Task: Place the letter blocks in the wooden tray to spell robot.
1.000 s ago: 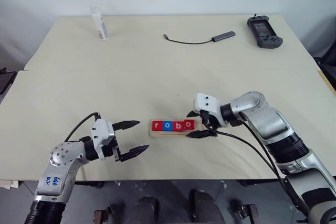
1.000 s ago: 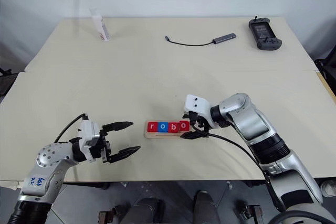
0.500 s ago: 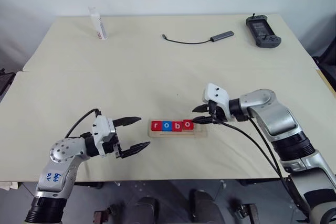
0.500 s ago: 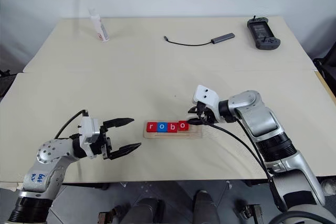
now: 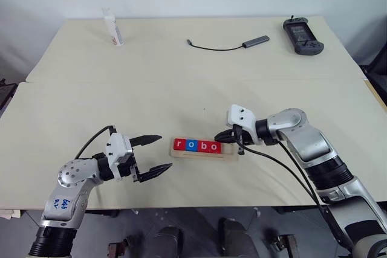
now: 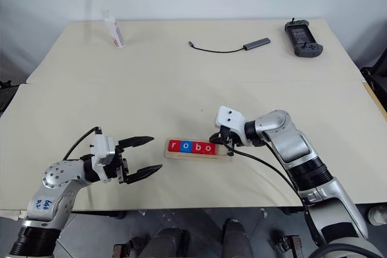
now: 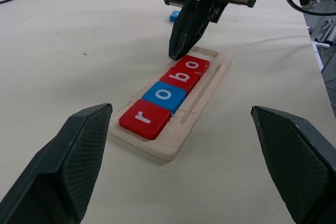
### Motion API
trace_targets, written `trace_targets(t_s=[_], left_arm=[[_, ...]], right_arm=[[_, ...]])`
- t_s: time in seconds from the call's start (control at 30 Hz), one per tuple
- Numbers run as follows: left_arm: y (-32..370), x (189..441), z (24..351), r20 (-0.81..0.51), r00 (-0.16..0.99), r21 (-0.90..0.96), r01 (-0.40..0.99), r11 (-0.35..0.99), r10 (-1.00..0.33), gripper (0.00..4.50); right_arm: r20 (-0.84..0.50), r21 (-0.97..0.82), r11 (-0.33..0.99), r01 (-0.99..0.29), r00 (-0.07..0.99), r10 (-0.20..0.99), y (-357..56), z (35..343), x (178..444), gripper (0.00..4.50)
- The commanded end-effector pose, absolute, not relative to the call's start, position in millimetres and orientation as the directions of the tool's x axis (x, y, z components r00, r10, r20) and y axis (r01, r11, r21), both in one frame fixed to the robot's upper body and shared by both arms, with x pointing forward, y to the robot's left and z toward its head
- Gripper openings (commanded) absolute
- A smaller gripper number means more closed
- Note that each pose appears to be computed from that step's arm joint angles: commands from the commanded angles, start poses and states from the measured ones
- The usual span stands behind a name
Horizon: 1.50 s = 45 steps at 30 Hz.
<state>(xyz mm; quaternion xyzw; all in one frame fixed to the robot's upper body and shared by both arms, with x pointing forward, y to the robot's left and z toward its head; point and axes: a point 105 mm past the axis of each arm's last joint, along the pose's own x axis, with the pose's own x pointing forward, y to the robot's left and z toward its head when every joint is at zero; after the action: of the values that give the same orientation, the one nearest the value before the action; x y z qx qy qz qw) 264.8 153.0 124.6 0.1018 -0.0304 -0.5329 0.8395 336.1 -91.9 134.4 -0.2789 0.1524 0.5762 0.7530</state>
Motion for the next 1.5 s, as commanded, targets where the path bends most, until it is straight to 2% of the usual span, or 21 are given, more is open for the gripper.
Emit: trace_targets(t_s=[0.03, 0.13, 0.23, 0.3, 0.4, 0.5, 0.6, 0.73, 0.9, 1.03, 1.23, 1.5], left_arm=[[153.5, 264.5, 132.0, -0.047, 0.434, 0.244, 0.879, 0.411, -0.900, 4.50], [152.6, 265.6, 131.6, -0.044, 0.432, 0.243, 0.879, 0.410, -0.901, 4.50], [152.0, 266.7, 129.4, -0.047, 0.426, 0.238, 0.883, 0.404, -0.904, 4.50], [151.9, 267.2, 128.0, -0.049, 0.422, 0.235, 0.886, 0.400, -0.905, 4.50], [148.0, 272.4, 126.7, -0.048, 0.402, 0.227, 0.896, 0.382, -0.915, 4.50], [145.7, 276.2, 126.5, -0.046, 0.386, 0.224, 0.903, 0.368, -0.921, 4.50], [141.9, 285.9, 129.1, -0.046, 0.357, 0.218, 0.915, 0.339, -0.933, 4.50], [140.1, 295.6, 134.0, -0.039, 0.333, 0.207, 0.925, 0.318, -0.942, 4.50], [137.7, 302.3, 136.4, -0.043, 0.311, 0.212, 0.931, 0.296, -0.949, 4.50], [136.8, 303.6, 138.6, -0.038, 0.307, 0.230, 0.929, 0.291, -0.951, 4.50], [138.2, 299.1, 137.7, -0.037, 0.316, 0.241, 0.924, 0.298, -0.948, 4.50], [146.2, 292.0, 137.0, -0.021, 0.377, 0.248, 0.899, 0.360, -0.926, 4.50]], right_arm=[[-0.503, -0.307, 0.183, -0.934, 0.322, 0.802, -96.2, 153.6, 335.5, 0.13], [-0.454, -0.340, 0.242, -0.909, 0.383, 0.804, -115.8, 166.2, 336.8, 0.13], [-0.385, -0.364, 0.341, -0.866, 0.474, 0.792, -145.3, 174.8, 333.9, 0.69], [-0.360, -0.372, 0.382, -0.846, 0.511, 0.780, -159.1, 174.9, 329.7, 1.39], [-0.234, -0.379, 0.571, -0.728, 0.673, 0.702, -206.8, 167.4, 310.4, 2.35], [-0.176, -0.388, 0.658, -0.645, 0.753, 0.634, -233.2, 159.3, 291.9, 3.36], [-0.100, -0.369, 0.796, -0.479, 0.872, 0.479, -276.2, 142.0, 257.2, 4.47], [-0.069, -0.331, 0.864, -0.380, 0.923, 0.379, -287.8, 130.7, 231.9, 4.47], [-0.033, -0.275, 0.899, -0.340, 0.938, 0.345, -282.4, 126.9, 226.1, 4.47], [-0.014, -0.170, 0.912, -0.374, 0.926, 0.377, -266.7, 141.4, 245.6, 4.47], [-0.102, 0.011, 0.923, -0.385, 0.918, 0.384, -246.2, 156.0, 285.1, 4.47], [-0.274, 0.056, 0.937, -0.344, 0.898, 0.345, -221.9, 145.7, 322.5, 4.47]])
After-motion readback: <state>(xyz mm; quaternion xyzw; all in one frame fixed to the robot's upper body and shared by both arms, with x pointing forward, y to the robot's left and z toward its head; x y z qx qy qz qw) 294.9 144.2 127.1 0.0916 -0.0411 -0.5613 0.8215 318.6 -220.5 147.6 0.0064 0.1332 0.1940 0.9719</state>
